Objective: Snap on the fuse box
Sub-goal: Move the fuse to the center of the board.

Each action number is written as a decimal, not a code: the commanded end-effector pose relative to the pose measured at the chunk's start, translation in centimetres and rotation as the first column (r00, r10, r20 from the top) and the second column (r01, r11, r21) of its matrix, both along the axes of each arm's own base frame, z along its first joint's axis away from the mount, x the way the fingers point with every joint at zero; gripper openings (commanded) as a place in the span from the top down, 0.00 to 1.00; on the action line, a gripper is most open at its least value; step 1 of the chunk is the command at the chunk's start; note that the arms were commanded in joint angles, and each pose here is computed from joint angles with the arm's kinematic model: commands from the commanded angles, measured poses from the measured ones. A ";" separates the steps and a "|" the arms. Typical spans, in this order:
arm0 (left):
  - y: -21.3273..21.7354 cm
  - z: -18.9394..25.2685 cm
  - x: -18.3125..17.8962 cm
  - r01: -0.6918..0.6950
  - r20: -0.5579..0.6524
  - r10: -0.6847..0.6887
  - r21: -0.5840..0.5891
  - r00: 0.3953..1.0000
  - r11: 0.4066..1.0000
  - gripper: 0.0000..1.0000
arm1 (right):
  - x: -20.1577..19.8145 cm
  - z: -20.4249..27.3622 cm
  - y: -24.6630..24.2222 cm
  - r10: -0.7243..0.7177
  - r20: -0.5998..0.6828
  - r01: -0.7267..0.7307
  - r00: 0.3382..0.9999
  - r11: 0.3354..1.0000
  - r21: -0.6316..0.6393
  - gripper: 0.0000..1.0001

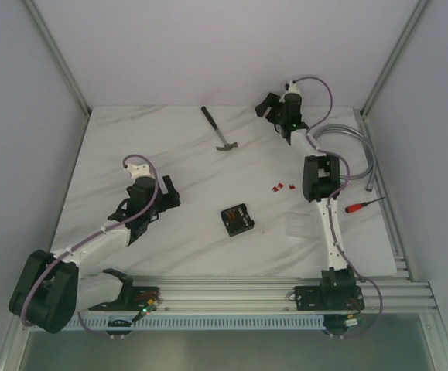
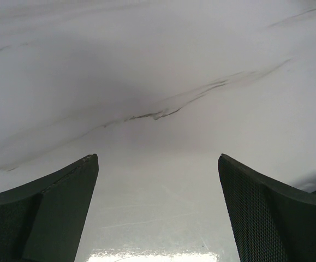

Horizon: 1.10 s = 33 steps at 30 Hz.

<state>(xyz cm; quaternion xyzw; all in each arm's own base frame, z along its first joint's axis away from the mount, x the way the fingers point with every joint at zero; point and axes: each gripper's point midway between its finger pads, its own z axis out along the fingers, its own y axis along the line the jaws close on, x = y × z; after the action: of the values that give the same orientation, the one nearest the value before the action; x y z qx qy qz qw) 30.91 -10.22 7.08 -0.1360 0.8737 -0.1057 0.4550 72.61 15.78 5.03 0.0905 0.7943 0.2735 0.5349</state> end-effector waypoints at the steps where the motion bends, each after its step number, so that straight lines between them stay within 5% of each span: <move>1: 0.0 0.7 0.1 0.004 0.034 -0.003 -0.020 0.999 1.000 0.00 | -3.6 -3.5 2.4 0.126 -0.154 -0.138 0.980 0.988 -0.068 0.22; 18: -0.3 2.2 -0.4 0.015 0.077 -0.010 -0.064 0.997 0.998 0.00 | -14.0 -5.5 5.2 0.225 -0.352 -0.333 0.908 0.899 -0.283 0.50; 33: -0.8 3.0 -0.8 0.033 0.093 -0.023 -0.103 0.995 0.994 0.00 | -27.6 -6.8 1.5 0.041 -0.575 -0.375 0.817 0.796 -0.476 0.60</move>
<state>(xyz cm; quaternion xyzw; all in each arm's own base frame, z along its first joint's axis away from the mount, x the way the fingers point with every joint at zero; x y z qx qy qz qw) 30.31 -10.89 9.88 -0.1394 0.8501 -0.1525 0.4844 51.27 20.56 2.45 -0.0919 0.9202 0.1182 0.3617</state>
